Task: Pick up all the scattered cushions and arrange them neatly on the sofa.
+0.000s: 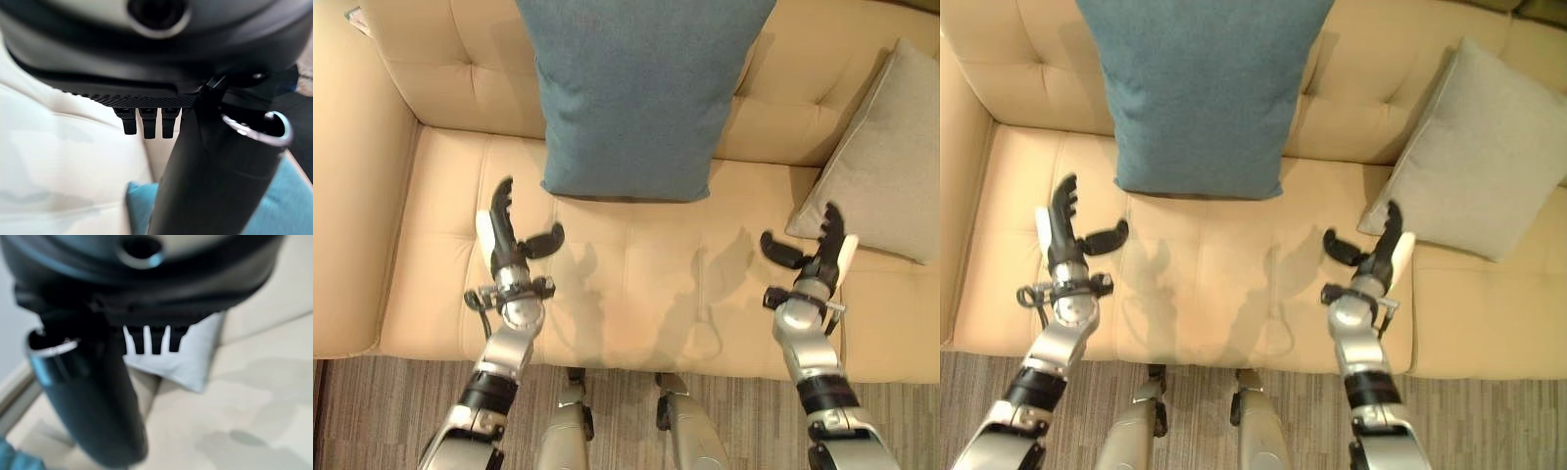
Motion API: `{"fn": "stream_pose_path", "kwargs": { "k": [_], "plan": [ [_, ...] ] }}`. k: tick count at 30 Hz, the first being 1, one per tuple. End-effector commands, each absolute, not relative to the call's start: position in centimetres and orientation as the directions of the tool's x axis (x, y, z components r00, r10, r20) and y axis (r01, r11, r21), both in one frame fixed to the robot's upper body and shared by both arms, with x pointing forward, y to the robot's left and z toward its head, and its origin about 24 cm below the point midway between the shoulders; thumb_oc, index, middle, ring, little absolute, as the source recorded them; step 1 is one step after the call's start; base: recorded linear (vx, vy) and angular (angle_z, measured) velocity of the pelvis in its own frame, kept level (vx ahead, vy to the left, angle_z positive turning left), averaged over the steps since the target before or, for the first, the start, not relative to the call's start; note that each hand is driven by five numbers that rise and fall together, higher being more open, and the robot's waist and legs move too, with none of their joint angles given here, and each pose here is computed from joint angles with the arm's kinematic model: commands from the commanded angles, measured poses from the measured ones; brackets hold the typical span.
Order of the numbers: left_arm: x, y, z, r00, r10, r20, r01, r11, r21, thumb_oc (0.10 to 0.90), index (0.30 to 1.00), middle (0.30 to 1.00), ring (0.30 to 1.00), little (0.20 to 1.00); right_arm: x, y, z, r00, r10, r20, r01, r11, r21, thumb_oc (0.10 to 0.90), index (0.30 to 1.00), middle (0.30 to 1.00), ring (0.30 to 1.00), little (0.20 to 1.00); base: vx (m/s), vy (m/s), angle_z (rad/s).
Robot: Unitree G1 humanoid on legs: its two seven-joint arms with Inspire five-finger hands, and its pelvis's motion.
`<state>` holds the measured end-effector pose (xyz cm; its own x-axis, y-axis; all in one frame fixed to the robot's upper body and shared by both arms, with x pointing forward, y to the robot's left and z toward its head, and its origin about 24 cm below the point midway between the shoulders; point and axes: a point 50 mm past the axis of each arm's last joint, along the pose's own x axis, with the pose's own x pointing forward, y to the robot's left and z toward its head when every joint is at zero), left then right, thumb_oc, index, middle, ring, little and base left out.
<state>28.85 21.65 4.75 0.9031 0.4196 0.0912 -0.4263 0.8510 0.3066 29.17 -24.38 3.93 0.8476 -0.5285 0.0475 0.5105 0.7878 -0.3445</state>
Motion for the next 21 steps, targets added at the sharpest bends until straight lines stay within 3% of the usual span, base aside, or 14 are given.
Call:
{"fn": "stream_pose_path", "kwargs": {
  "k": [1,8,13,18,21],
  "plan": [
    [28.0,23.5,6.1,0.897,0.396,0.195,-0.440,0.836,0.328,0.800,0.900,0.900,0.900,0.900,28.2,-25.9,4.8,0.877,-0.459,0.139,0.470,0.766,-0.439,0.800,0.900,0.900,0.900,0.900,0.06,-0.071,-0.03],
    [23.9,26.1,-0.5,0.895,0.437,-0.091,-0.354,0.818,0.453,0.800,0.900,0.900,0.900,0.900,25.5,-26.4,-0.4,0.924,-0.370,-0.094,0.247,0.767,-0.592,0.800,0.900,0.900,0.900,0.900,0.02,-0.035,-0.08],
    [20.1,27.1,-5.4,0.838,0.437,-0.327,-0.232,0.827,0.512,0.800,0.900,0.900,0.900,0.900,22.8,-27.1,-4.3,0.897,-0.329,-0.296,0.052,0.742,-0.669,0.800,0.900,0.900,0.900,0.900,0.02,-0.031,-0.02],
    [16.1,27.6,-9.4,0.736,0.421,-0.531,-0.094,0.839,0.536,0.800,0.900,0.900,0.900,0.900,19.7,-27.6,-7.7,0.820,-0.338,-0.461,-0.085,0.726,-0.682,0.800,0.900,0.900,0.900,0.900,0.02,-0.028,-0.01],
    [12.1,27.9,-12.3,0.593,0.434,-0.678,-0.024,0.851,0.524,0.800,0.900,0.900,0.900,0.900,17.5,-27.8,-9.7,0.754,-0.340,-0.562,-0.178,0.718,-0.673,0.800,0.900,0.900,0.900,0.900,0.02,-0.023,0.02]
  ]
}}
